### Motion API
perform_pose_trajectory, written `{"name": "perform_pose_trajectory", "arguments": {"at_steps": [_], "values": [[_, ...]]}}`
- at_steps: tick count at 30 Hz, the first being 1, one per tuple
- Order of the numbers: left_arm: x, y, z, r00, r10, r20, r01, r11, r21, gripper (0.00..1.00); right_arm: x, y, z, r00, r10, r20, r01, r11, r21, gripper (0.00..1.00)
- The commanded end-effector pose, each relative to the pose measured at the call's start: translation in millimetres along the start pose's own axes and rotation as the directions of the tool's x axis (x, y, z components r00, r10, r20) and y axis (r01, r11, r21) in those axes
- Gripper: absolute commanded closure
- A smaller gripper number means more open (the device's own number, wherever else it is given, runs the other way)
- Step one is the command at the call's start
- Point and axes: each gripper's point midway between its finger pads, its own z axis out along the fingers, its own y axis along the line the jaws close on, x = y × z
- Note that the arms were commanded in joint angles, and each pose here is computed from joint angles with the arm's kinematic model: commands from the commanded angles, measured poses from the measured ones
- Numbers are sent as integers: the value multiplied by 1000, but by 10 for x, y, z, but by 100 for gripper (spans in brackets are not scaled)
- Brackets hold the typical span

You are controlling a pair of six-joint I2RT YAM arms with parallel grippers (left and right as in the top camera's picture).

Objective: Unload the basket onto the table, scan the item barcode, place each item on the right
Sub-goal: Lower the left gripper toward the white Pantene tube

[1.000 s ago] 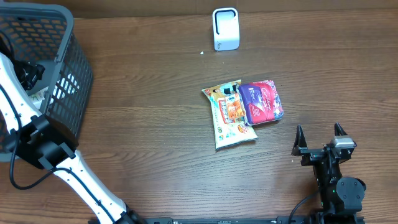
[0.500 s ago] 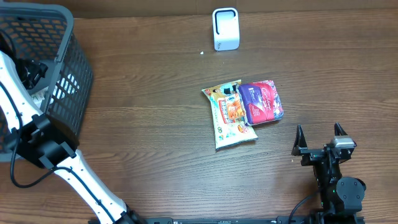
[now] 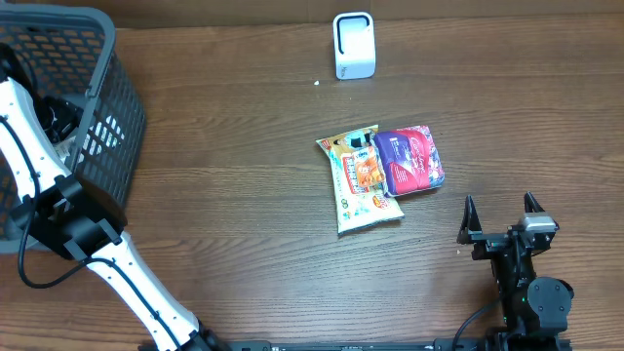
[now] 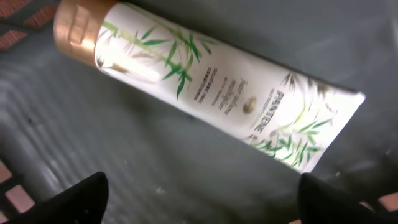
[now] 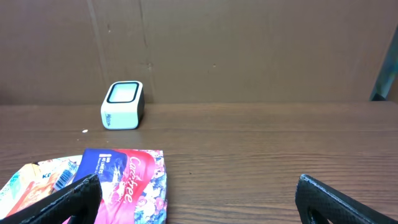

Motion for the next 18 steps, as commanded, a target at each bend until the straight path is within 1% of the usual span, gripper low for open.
{"name": "perform_pose_trajectory", "arguments": {"at_steps": [1,10,14,18], "values": [[18,11,-169,999,47,13,-48,999,17,13,13,-22,1,1000,-5,6,5,1000,11,0],[92,138,-793,996,43,83,-47,998,49,11,13,-21,1,1000,-5,6,5,1000,11,0],[153,83,-1156,987,86,137,-104,985,137,10,13,-21,1,1000,-5,6,5,1000,11,0],[200,129,-1396,976,113,184,-141,979,150,7,13,-21,1,1000,-5,6,5,1000,11,0]]}}
